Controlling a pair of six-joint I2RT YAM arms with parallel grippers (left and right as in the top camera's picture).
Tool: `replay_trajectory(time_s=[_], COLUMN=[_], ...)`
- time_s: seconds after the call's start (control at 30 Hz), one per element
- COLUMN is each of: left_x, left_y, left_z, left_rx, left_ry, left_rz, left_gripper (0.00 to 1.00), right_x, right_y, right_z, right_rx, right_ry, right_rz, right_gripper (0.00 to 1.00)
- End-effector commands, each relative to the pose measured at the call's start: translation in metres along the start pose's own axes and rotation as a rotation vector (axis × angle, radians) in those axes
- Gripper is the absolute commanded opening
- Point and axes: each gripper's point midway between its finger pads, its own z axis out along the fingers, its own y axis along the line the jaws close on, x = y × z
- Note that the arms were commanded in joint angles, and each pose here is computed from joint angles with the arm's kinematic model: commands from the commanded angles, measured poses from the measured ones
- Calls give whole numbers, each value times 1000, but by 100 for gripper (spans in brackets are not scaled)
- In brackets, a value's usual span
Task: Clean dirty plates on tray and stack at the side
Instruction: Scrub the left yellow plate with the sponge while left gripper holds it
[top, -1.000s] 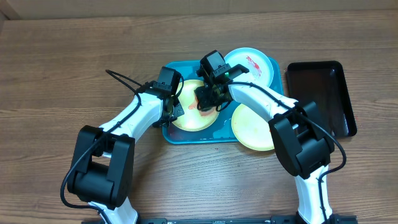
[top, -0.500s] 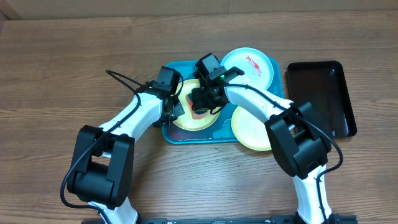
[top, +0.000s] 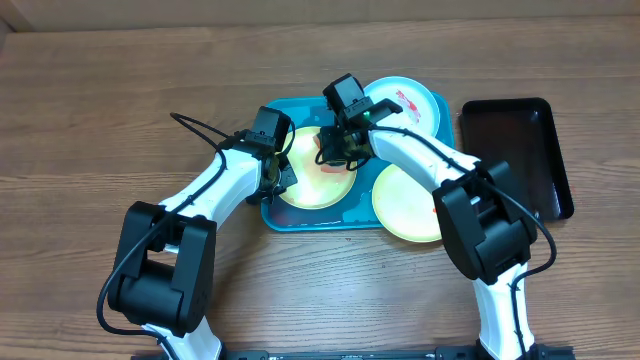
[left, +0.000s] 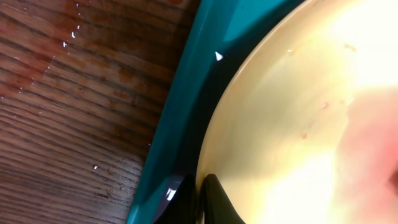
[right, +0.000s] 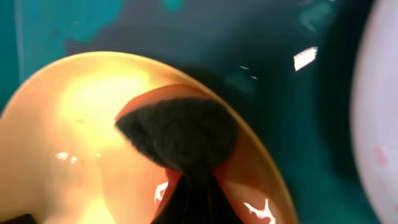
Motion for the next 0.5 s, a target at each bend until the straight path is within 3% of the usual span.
replay_trajectory(time_s=[0.0, 0.3, 0.47], left_x=[7, 7, 7], left_y=[7, 7, 7], left_z=[7, 7, 7], left_rx=[-27, -28, -28], left_ry=[28, 28, 28], left_rz=[36, 36, 39], left_gripper=[4, 4, 4], right_x=[-1, 47, 65], right_y=[18, 53, 49], right_z=[4, 6, 0], right_rx=[-22, -74, -74], right_ry=[-9, 134, 219], right_rz=[-40, -98, -72], right_gripper=[4, 4, 4])
